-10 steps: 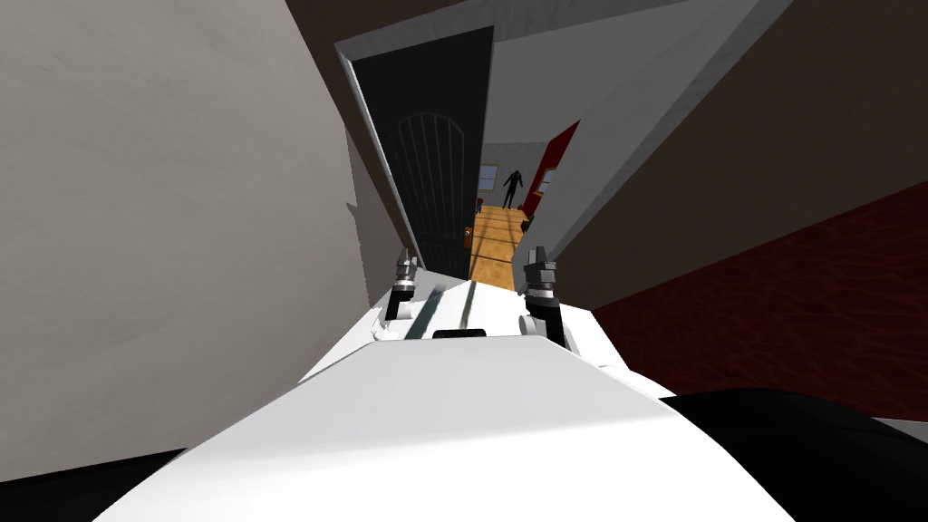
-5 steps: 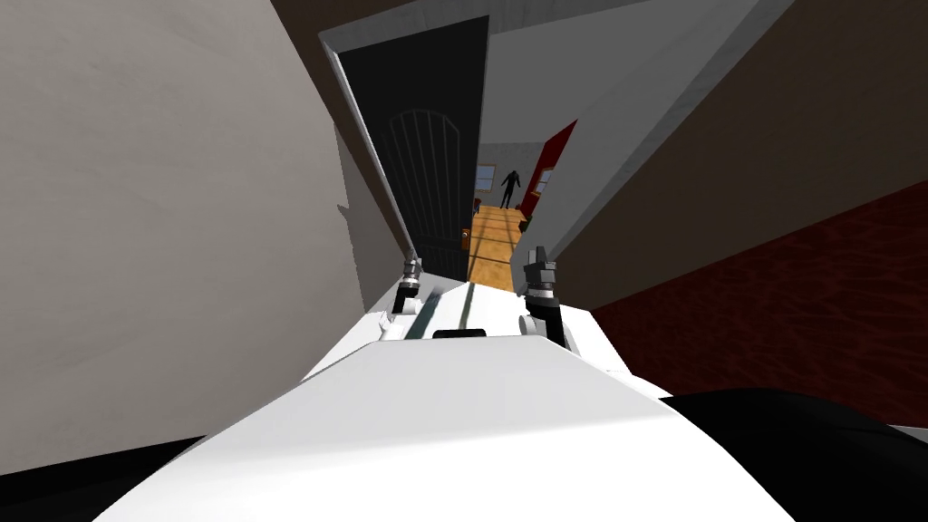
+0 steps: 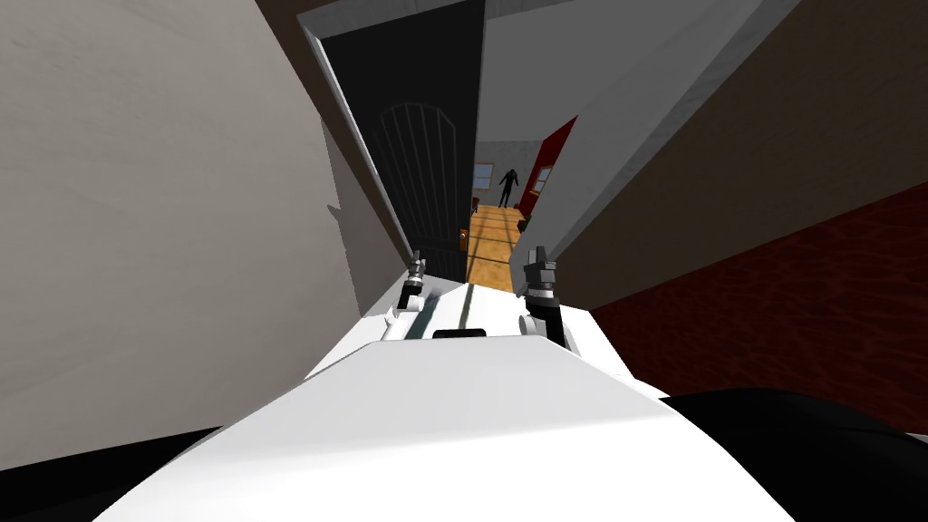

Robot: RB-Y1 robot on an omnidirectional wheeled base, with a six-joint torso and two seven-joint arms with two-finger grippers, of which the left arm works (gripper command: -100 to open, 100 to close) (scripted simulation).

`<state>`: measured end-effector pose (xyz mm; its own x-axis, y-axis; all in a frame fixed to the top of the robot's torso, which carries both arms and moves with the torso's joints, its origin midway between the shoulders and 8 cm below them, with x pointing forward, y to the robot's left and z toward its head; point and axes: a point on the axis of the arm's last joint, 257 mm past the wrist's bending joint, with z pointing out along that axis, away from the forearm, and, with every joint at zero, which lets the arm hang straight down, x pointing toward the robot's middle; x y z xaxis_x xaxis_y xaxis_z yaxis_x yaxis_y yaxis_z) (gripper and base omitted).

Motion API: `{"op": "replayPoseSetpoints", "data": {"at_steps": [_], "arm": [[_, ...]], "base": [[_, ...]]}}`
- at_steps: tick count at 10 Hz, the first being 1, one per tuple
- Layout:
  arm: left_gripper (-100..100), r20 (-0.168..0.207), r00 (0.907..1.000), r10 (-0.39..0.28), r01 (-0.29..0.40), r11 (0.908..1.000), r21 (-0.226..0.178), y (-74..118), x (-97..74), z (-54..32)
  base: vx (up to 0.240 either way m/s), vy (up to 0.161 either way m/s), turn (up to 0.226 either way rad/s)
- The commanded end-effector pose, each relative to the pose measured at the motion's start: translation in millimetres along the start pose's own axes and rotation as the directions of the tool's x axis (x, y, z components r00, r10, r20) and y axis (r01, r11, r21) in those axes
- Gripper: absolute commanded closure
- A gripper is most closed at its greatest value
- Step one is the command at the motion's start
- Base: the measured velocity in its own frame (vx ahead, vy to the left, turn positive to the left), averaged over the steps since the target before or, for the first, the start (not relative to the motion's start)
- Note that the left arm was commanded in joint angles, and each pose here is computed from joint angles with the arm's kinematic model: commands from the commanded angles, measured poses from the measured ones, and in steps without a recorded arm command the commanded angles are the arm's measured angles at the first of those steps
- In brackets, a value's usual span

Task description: Push the door open

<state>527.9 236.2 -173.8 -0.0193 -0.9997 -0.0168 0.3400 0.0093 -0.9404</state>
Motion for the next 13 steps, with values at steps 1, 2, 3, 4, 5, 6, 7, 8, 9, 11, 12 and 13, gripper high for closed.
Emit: {"op": "replayPoseSetpoints", "data": {"at_steps": [1,2,3,4,5,6,7,8,9,11,12,13], "arm": [[-100,-0.006,1.0,-0.002,0.002,0.9998,-0.021,11.7,3.0,2.8],[-100,-0.012,0.9999,-0.005,0.004,0.9993,-0.037,19.8,6.6,6.2],[-100,-0.018,0.9998,-0.007,0.006,0.999,-0.044,23.9,10.5,10.9],[-100,-0.017,0.9998,-0.007,0.006,0.9986,-0.052,27.7,10.2,9.5],[-100,-0.023,0.9997,-0.01,0.008,0.9977,-0.067,35.2,14.1,12.6],[-100,-0.028,0.9995,-0.012,0.01,0.9968,-0.079,41.3,18.1,16.1],[-100,-0.034,0.9993,-0.015,0.011,0.9957,-0.092,47.3,22.2,19.5],[-100,-0.04,0.9991,-0.017,0.012,0.994,-0.108,55.2,26.2,21.9],[-100,-0.045,0.9988,-0.019,0.013,0.9919,-0.126,63.4,30.3,23.7],[-100,-0.051,0.9985,-0.022,0.015,0.99,-0.14,69.7,34.6,26.1],[-100,-0.056,0.9981,-0.024,0.015,0.9879,-0.154,75.9,38.9,28.3],[-100,-0.062,0.9977,-0.027,0.016,0.9862,-0.165,80.5,43.4,31.1]], "base": [[0.057,-0.015,-0.023],[0.083,-0.021,-0.056],[0.09,-0.022,-0.046],[0.067,-0.013,-0.011],[0.067,-0.008,-0.026],[0.085,-0.012,-0.046],[0.107,-0.022,-0.06],[0.098,-0.022,-0.043],[0.107,0.002,-0.038],[0.084,-0.011,-0.031],[0.062,-0.015,-0.021],[0.077,-0.012,-0.043]]}}
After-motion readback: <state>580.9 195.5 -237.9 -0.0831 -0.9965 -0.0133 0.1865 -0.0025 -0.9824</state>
